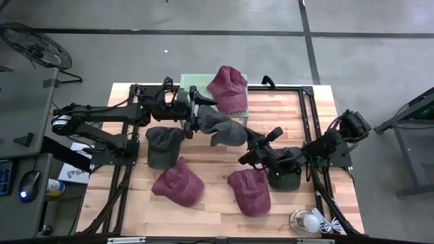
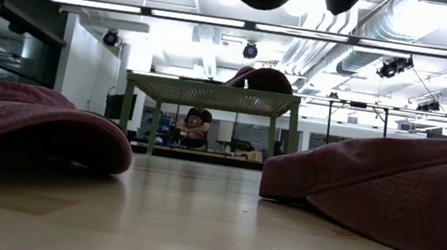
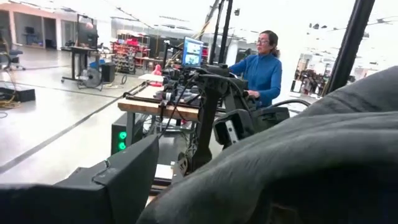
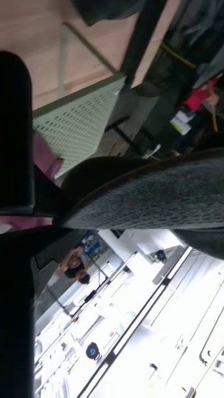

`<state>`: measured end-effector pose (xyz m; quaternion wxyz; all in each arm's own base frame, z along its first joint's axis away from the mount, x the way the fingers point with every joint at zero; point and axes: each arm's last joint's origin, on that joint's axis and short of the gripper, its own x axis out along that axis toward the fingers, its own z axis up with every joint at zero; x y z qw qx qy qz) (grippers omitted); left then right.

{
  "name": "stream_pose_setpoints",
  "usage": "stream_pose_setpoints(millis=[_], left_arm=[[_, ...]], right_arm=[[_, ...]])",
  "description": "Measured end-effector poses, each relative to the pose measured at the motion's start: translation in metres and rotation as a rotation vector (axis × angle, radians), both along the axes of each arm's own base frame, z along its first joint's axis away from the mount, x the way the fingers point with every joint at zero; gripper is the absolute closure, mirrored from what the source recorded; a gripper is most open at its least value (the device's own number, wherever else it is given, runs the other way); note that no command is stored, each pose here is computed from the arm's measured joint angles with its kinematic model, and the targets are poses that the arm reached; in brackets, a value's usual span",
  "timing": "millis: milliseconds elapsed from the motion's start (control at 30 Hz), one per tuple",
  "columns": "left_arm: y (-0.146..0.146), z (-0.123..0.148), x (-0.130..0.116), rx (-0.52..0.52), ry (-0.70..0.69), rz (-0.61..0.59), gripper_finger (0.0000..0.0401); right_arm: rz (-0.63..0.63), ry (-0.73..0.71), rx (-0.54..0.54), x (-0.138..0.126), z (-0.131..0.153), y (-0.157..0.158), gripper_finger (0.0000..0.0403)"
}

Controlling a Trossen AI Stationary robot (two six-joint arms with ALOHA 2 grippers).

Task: Pick & Place hat
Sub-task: Put the top left black cap on the left side of the shelf

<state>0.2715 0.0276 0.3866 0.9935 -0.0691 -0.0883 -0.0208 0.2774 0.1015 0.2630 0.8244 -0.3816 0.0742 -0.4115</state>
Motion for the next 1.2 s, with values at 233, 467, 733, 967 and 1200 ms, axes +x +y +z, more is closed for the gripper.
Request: stream_pose_setpoints(millis=[233, 467, 733, 967, 1200], left_arm=[[0.0, 0.01, -0.014, -0.015, 0.021, 0.071, 0.0084], [-0.008, 0.022, -0.025, -0.004, 0.071, 0.171, 0.0084], [-0.031, 0.041, -0.035, 0.075, 0.124, 0.34, 0.0084], [-0.05, 0.04, -0.04, 0.087, 0.152, 0.39, 0.0084], [-0.067, 0.035, -0.052, 0.176, 0.25, 0.532, 0.0084]], right_arm=[[-0.054, 0.059, -0.011, -0.001, -0.001, -0.001, 0.0398], [-0.053, 0.084, -0.037, -0.001, -0.001, 0.0, 0.0398], [-0.055, 0.117, -0.062, 0.0, -0.001, 0.0, 0.0398], [-0.064, 0.118, -0.076, 0.005, 0.012, 0.002, 0.0398], [-0.068, 0.158, -0.094, 0.008, 0.011, 0.003, 0.0398]])
